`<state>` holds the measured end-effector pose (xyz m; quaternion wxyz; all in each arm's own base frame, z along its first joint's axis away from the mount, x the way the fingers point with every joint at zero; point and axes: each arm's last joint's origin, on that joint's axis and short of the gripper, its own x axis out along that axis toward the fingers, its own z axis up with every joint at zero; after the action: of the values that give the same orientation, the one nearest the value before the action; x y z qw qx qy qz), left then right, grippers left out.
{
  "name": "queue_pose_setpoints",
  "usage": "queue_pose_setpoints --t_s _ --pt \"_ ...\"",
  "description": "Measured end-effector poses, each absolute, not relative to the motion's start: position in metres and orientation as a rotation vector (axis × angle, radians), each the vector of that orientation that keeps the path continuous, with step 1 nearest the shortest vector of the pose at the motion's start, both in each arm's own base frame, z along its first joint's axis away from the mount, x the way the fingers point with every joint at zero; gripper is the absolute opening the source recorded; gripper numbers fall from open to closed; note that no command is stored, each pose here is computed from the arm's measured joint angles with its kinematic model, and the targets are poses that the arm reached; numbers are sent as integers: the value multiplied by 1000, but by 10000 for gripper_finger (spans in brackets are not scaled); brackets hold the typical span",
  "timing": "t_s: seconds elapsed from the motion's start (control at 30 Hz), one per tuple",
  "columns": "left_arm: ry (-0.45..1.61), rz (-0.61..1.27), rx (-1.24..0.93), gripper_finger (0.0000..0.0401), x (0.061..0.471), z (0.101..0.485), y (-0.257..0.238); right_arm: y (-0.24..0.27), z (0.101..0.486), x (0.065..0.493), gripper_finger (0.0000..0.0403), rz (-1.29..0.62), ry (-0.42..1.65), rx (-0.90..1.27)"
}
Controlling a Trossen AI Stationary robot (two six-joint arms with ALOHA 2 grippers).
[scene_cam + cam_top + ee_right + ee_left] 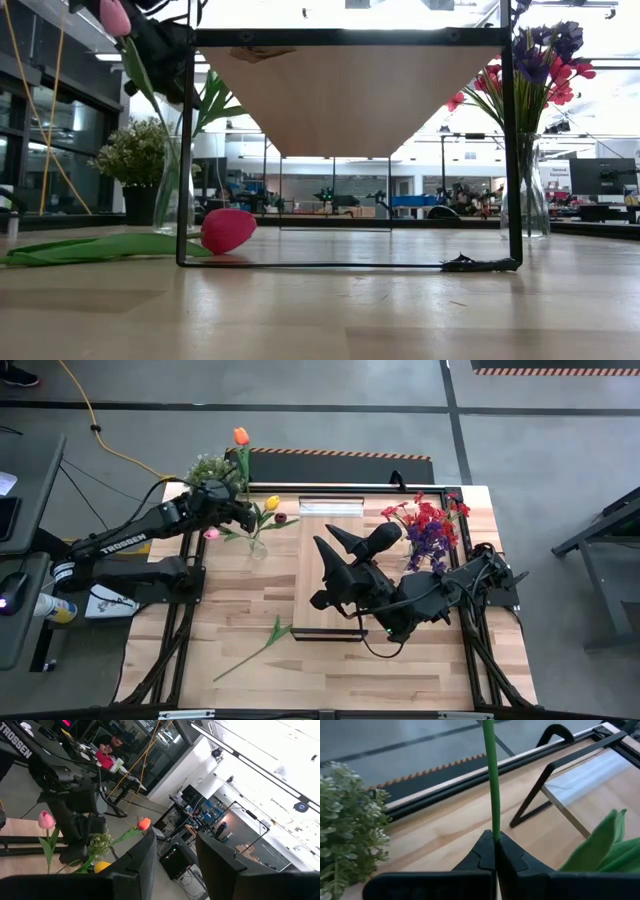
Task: Pick and place flowers into a vace then onto a shelf
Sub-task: Put the orange tulip into the left transparent vase
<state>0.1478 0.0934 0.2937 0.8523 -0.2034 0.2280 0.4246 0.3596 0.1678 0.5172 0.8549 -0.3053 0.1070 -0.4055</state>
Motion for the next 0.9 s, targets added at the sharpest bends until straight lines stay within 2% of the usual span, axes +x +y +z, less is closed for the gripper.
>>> queue_pose_setpoints --t_s 0.33,0.9 --pt "399 909 -383 31 136 306 79 166 517 361 129 -859 227 -642" --pt "358 816 -345 31 133 313 74 166 517 361 129 -859 227 -641"
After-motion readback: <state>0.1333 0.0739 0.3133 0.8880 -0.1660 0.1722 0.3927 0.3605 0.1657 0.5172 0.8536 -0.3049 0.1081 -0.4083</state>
